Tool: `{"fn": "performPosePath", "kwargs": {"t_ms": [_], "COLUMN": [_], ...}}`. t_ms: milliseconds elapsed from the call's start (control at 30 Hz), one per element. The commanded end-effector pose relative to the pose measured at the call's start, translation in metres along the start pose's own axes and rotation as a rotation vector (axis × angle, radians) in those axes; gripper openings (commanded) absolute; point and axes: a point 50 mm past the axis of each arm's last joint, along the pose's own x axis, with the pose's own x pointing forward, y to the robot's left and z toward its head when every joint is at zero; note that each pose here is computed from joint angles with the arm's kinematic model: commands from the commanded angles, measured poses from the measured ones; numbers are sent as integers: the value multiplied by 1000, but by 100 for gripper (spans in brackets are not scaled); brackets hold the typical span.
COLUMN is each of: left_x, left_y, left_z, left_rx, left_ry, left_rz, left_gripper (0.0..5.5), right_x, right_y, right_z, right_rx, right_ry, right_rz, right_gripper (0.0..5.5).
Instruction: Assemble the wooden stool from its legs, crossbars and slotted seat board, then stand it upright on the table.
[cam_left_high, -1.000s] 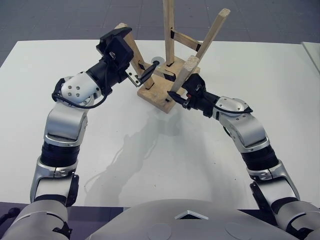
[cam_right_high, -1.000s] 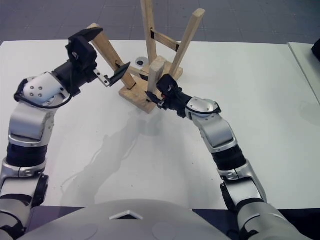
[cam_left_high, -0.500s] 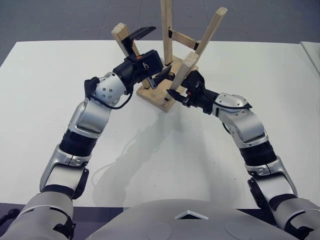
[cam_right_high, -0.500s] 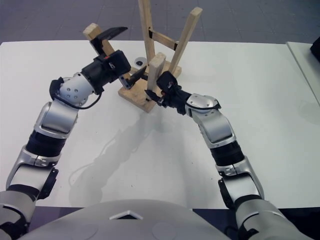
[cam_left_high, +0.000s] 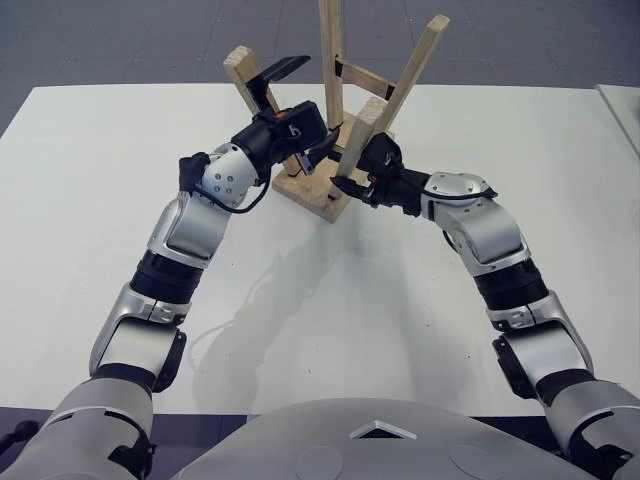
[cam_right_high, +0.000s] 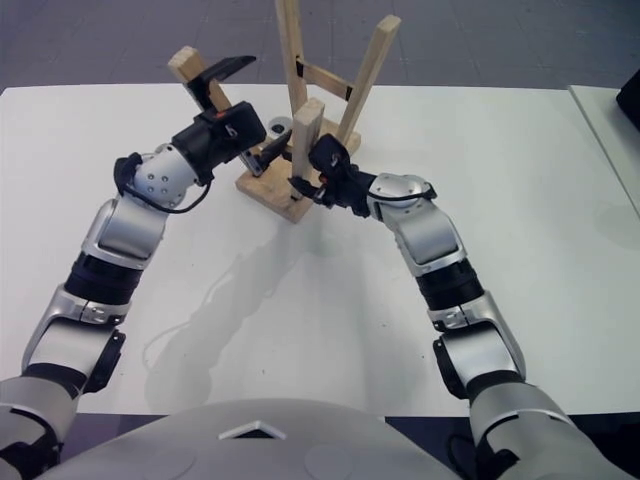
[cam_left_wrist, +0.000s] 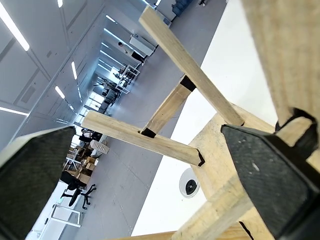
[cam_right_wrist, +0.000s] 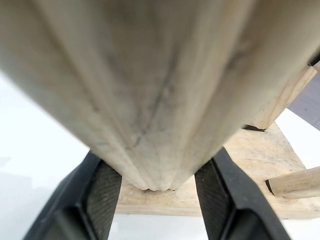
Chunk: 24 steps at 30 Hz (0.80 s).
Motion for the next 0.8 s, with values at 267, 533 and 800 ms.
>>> {"fn": "performPosePath", "kwargs": {"t_ms": [267,533,800], "left_x": [-9,-18,-8], "left_y": [-40,-57,-11], "left_z": [-33,-41,-23], "left_rx": [73,57,-5], "left_ry": [191,233,84], "left_rz": [-223,-287,73], "left_gripper": [540,540,540], "right_x": [-8,-11,-8], "right_y": [17,19,12], "right_z": [-84,-103,-90], "right_rx": [100,141,126], "right_ry": [483,567,468], "right_rz": [108,110,45], "right_gripper": [202,202,202]}}
